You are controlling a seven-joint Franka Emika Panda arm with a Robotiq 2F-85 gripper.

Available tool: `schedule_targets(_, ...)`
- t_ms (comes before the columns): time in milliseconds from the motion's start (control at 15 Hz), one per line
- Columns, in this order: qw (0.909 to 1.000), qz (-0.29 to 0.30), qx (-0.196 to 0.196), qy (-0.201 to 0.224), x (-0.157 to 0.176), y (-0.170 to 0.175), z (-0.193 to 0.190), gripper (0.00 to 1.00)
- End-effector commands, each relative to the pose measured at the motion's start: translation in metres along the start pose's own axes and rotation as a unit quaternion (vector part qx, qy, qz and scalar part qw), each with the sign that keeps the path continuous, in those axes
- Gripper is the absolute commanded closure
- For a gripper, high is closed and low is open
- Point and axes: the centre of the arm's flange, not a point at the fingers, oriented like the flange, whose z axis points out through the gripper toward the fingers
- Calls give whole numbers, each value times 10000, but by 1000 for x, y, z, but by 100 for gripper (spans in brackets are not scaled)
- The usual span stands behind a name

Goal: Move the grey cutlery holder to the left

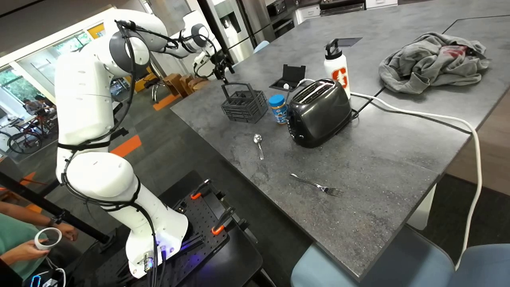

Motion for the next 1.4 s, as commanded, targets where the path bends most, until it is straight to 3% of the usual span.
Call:
schedule_targets(0,9995,180,-243,74,-2,-9,3,0)
schedule_targets(333,9986,221,-482,71,4,-3,13,0)
schedule_targets(400,9987,199,-470,45,4,-3,14,25)
schedule_targets(533,9987,185,-480,62,5,-4,17,34)
schedule_targets(1067,9987,108,-490,119,2,-4,15,94)
schedule_targets(1333,9988,-106,-455,149,-6,-2,4,92)
